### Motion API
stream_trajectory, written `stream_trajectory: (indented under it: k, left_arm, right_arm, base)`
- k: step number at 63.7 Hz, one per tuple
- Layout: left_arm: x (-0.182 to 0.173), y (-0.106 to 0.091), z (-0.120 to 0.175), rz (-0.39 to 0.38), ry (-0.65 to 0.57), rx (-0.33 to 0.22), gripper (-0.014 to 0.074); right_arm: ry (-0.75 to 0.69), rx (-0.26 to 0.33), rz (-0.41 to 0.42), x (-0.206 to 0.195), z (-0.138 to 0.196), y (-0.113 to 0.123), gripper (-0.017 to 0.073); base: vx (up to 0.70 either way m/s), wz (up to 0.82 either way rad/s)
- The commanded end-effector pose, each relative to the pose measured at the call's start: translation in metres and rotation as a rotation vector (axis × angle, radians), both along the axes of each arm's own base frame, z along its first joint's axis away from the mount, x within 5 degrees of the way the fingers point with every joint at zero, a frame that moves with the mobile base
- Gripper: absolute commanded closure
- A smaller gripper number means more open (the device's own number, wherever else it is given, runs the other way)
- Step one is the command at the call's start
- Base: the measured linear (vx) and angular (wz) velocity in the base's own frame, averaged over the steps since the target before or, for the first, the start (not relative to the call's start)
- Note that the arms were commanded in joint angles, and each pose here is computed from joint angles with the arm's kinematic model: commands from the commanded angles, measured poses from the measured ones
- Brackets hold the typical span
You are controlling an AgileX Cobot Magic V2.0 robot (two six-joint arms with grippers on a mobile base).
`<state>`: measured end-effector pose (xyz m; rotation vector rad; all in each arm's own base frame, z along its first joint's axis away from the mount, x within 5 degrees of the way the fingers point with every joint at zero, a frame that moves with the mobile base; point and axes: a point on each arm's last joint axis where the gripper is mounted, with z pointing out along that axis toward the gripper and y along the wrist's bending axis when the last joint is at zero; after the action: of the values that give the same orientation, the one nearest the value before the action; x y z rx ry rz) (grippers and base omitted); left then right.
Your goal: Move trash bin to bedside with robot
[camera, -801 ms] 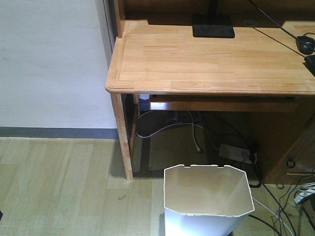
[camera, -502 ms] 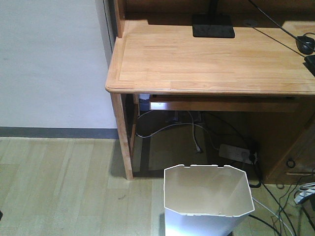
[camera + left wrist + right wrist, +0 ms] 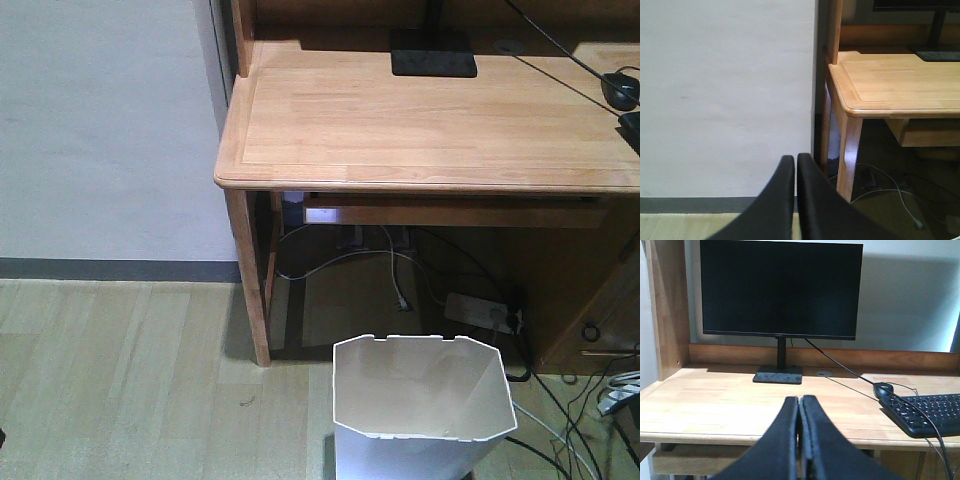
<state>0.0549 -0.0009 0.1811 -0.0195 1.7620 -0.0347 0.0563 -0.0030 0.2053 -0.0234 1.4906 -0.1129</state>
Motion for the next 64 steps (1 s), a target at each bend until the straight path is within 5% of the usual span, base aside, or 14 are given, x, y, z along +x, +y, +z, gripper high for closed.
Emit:
stream_trajectory:
  k: [1, 11, 24, 44, 50, 64]
  left_arm:
    - [0.001, 0.000, 0.001, -0.004, -0.065, -0.007, 0.0599]
    - [0.001, 0.000, 0.001, -0.004, -0.065, -0.007, 0.0599]
    - [0.001, 0.000, 0.001, -0.004, -0.065, -0.007, 0.0599]
    - [0.001, 0.000, 0.001, -0.004, -0.065, -0.007, 0.0599]
    - [0.001, 0.000, 0.001, -0.004, -0.065, -0.007, 0.0599]
    - [0.001, 0.000, 0.001, -0.004, -0.065, -0.007, 0.0599]
  right_arm:
    - [-0.079, -0.020, 0.000, -0.001, 0.005, 0.000, 0.0569]
    - [-0.129, -0.056, -0.002, -0.002, 0.010, 0.001, 0.0569]
    - [-0.193, -0.017, 0.002, -0.005, 0.032, 0.001, 0.0569]
    - [0.059, 0.051, -0.001, 0.016, 0.081, -0.001, 0.0569]
    - [0.140, 0.101, 0.007, 0.024, 0.086, -0.001, 0.0569]
    - [0.206, 0.112, 0.005, 0.034, 0.081, -0.001, 0.0569]
  base:
    - [0.00, 0.00]
    - [0.00, 0.00]
    - [0.00, 0.00]
    - [0.00, 0.00]
    - [0.00, 0.00]
    - [0.00, 0.00]
